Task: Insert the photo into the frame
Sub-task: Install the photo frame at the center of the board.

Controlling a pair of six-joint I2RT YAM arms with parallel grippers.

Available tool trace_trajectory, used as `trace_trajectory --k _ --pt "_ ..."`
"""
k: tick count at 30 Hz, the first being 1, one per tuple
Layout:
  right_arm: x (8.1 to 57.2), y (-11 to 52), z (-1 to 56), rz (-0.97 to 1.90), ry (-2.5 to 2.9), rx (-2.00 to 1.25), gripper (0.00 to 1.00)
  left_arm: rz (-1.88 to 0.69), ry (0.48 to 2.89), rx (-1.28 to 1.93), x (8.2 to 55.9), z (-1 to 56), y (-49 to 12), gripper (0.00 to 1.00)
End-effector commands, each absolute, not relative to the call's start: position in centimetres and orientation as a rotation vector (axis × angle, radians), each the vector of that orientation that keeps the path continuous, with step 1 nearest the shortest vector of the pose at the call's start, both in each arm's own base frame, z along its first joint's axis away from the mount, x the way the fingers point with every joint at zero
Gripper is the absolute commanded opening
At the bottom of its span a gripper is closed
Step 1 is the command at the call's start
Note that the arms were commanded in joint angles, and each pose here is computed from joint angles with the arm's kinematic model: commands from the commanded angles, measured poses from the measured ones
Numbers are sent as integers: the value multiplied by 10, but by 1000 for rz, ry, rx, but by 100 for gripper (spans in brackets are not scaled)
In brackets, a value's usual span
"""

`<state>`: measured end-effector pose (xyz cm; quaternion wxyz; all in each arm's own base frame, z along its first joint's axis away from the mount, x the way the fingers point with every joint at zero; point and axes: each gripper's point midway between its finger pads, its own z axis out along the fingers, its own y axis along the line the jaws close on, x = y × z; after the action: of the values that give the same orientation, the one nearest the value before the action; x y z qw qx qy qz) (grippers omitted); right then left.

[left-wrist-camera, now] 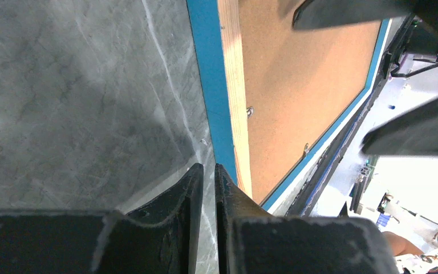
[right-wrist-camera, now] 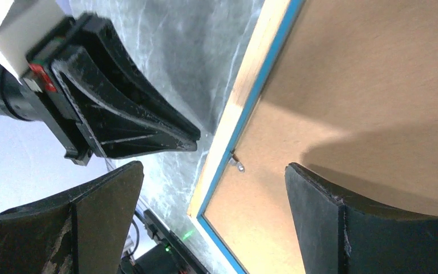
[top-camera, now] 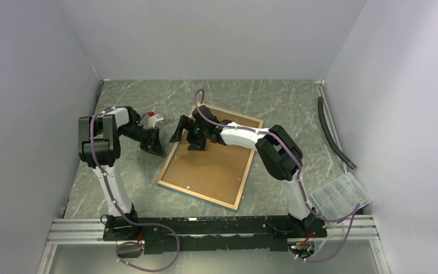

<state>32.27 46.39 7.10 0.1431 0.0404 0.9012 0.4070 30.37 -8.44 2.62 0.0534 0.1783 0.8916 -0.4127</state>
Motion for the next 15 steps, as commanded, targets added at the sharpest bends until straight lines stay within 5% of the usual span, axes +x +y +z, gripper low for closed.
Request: trace_trajectory --k 1,15 --pt "339 446 95 1123 2528 95 99 -1222 2646 578 310 44 -85 19" --pt "361 198 112 634 2487 497 100 -1109 2690 666 305 23 -95 18"
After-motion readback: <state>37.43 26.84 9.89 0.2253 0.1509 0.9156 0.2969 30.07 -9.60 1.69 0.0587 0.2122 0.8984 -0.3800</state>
